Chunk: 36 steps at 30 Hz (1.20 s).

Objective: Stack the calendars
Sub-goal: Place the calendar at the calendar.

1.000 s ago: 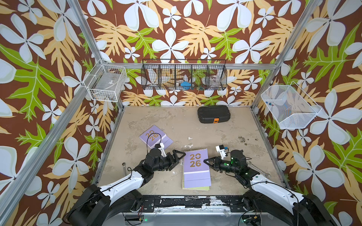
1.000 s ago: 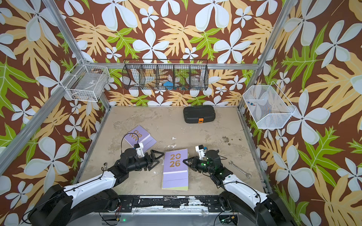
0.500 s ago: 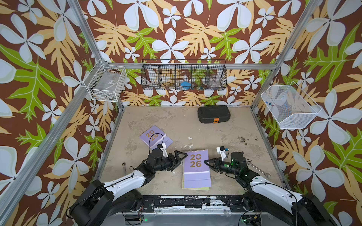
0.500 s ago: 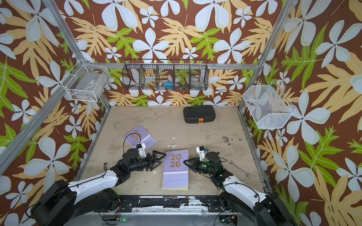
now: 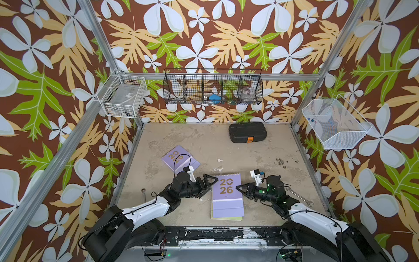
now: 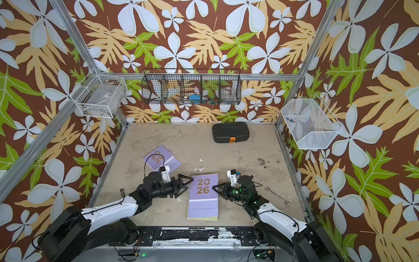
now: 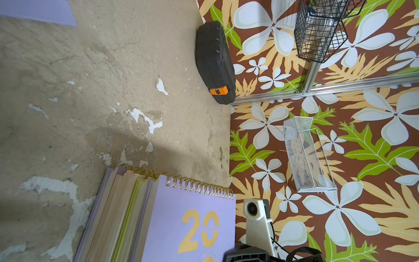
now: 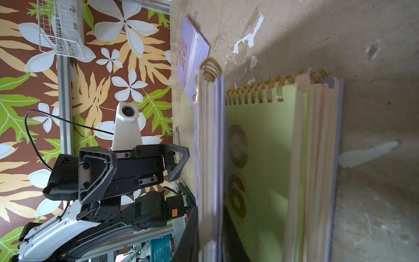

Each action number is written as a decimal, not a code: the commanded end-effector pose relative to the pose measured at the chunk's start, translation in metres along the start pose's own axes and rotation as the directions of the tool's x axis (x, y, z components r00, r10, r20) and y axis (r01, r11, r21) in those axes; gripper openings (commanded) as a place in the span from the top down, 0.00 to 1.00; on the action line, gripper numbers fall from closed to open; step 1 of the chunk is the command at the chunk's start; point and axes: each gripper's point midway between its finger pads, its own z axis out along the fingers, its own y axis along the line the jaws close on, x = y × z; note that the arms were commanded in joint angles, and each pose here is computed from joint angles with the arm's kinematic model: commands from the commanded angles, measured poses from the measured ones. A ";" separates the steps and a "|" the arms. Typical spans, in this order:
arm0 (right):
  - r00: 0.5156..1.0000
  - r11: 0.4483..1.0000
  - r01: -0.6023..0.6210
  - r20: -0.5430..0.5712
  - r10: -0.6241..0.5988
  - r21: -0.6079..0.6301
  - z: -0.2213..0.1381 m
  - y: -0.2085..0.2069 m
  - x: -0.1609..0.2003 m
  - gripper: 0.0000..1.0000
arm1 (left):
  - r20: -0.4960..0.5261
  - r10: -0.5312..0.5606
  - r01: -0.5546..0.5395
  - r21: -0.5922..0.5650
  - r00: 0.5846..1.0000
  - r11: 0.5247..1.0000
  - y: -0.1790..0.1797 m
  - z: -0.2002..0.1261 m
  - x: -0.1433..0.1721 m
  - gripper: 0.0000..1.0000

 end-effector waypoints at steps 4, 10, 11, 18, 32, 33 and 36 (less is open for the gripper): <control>1.000 0.997 -0.004 0.010 0.004 0.075 -0.001 -0.015 0.000 0.82 | 0.004 0.013 -0.013 0.023 1.000 1.000 -0.009 0.003 -0.002 0.00; 1.000 0.994 0.003 0.023 -0.006 0.113 -0.001 -0.020 -0.003 0.78 | -0.002 0.014 -0.014 0.017 1.000 1.000 -0.008 0.005 -0.002 0.00; 1.000 0.994 0.005 0.025 -0.008 0.113 -0.001 -0.020 -0.004 0.76 | -0.003 0.012 -0.012 0.016 1.000 1.000 -0.007 0.006 -0.002 0.00; 1.000 0.990 0.012 0.023 -0.015 0.138 -0.001 -0.022 -0.006 0.70 | -0.008 0.013 -0.013 0.011 1.000 1.000 -0.006 0.008 -0.001 0.00; 0.999 0.977 0.046 -0.026 -0.041 0.210 0.005 -0.025 -0.002 0.65 | -0.014 0.009 -0.009 0.005 1.000 1.000 -0.003 0.009 0.000 0.00; 0.999 0.976 0.046 -0.029 -0.041 0.213 0.006 -0.025 -0.001 0.62 | -0.014 0.009 -0.009 0.005 1.000 1.000 -0.003 0.009 0.000 0.00; 0.998 0.972 0.055 -0.022 -0.051 0.229 0.004 -0.024 -0.004 0.54 | -0.015 0.010 -0.010 0.004 1.000 1.000 -0.003 0.009 0.000 0.00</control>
